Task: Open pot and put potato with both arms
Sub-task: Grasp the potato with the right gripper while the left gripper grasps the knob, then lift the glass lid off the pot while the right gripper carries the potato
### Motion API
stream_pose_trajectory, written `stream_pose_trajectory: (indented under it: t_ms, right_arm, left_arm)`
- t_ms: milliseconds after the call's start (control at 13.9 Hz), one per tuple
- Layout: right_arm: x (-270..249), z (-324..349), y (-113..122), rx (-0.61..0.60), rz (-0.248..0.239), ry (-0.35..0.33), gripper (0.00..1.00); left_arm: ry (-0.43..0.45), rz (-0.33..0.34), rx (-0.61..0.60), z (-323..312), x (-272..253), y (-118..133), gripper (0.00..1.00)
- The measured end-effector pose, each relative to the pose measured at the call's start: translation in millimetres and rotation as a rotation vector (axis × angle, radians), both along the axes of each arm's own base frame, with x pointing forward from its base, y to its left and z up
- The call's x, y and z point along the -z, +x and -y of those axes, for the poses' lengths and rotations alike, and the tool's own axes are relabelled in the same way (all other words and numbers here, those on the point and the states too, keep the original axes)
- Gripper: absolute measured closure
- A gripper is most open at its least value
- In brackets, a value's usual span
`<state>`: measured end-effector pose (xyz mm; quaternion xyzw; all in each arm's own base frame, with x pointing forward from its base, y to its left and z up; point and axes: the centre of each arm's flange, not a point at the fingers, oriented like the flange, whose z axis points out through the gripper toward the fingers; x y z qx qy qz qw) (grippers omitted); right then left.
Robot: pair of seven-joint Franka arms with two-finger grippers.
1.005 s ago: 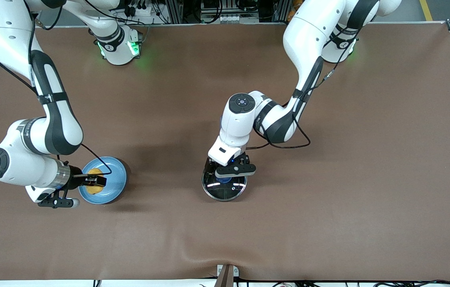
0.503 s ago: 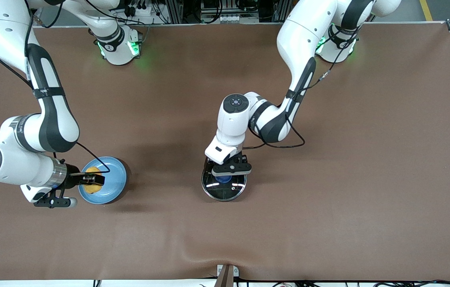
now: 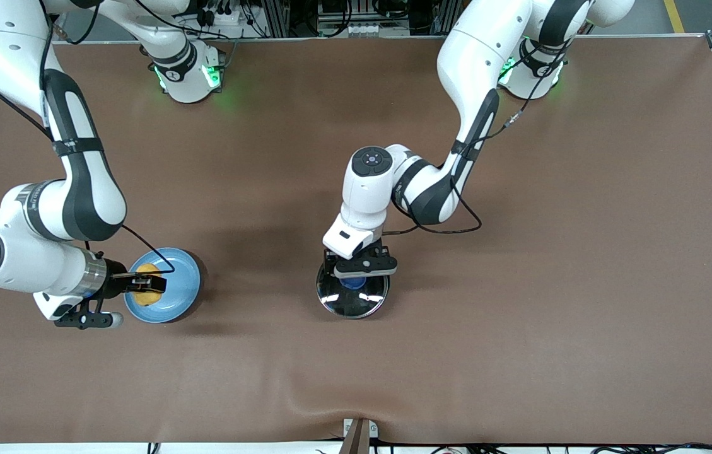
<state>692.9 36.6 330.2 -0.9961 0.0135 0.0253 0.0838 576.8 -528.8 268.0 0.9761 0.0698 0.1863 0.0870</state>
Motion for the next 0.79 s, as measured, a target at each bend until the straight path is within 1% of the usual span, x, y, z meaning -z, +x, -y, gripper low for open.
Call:
stream_pose_trajectory:
  t_ms: [287, 431, 718, 790]
  right_arm:
    - [0, -2, 0, -0.003, 0.000, 0.000, 0.43]
    - [0, -9, -1, -0.013, 0.000, 0.001, 0.43]
    - [-2, -51, -4, -0.032, -0.004, 0.001, 0.43]
    - [-2, -62, -5, -0.034, -0.005, 0.001, 0.43]
  left_arm:
    - [0.000, -0.009, -0.019, -1, 0, 0, 0.55]
    - [0.015, -0.021, -0.031, -4, -11, 3, 0.55]
    - [0.020, -0.025, -0.072, -22, -65, 14, 0.55]
    - [0.033, -0.037, -0.080, -30, -76, 17, 0.55]
